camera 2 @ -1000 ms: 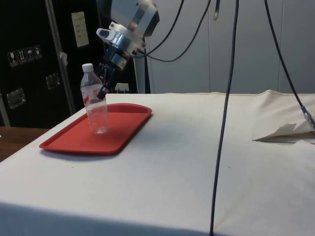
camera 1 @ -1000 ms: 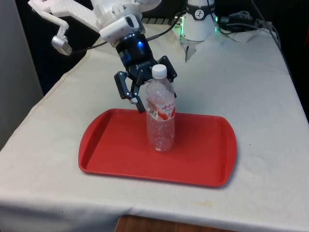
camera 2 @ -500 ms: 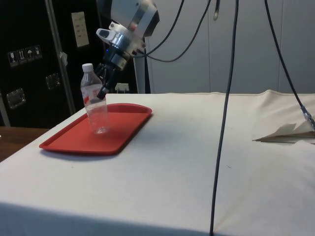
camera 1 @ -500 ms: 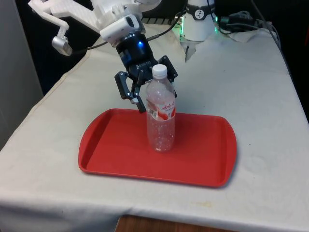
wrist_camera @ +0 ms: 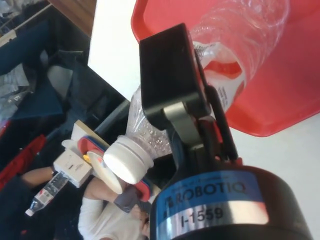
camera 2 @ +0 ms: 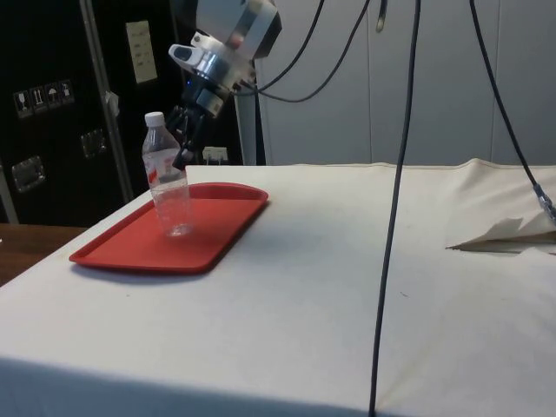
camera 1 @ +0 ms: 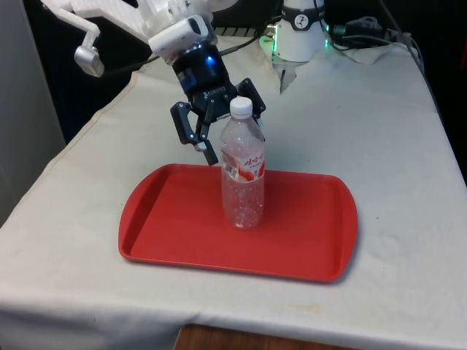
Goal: Place the bottle upright on the tray.
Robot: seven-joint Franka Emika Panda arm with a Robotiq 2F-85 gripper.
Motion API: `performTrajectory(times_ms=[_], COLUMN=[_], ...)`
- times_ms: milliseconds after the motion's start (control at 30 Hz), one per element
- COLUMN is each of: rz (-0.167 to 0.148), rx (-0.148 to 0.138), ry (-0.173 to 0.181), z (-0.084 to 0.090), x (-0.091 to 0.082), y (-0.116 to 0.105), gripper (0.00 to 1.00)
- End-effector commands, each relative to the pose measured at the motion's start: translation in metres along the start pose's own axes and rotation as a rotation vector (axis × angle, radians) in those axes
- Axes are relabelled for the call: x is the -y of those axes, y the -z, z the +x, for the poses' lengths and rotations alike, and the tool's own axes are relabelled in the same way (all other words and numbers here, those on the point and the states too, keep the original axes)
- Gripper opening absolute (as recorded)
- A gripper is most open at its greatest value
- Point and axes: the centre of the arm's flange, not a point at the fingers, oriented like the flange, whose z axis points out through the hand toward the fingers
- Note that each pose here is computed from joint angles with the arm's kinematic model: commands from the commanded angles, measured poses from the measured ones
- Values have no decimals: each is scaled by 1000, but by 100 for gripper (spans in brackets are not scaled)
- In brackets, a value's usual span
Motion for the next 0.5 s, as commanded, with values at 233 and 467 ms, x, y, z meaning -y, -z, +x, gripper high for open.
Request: performTrajectory(times_ms=[233,467], rz=[11,20], rx=[43,72], ry=[8,17], z=[3,7], x=[0,-1], y=[6,10], gripper=[100,100])
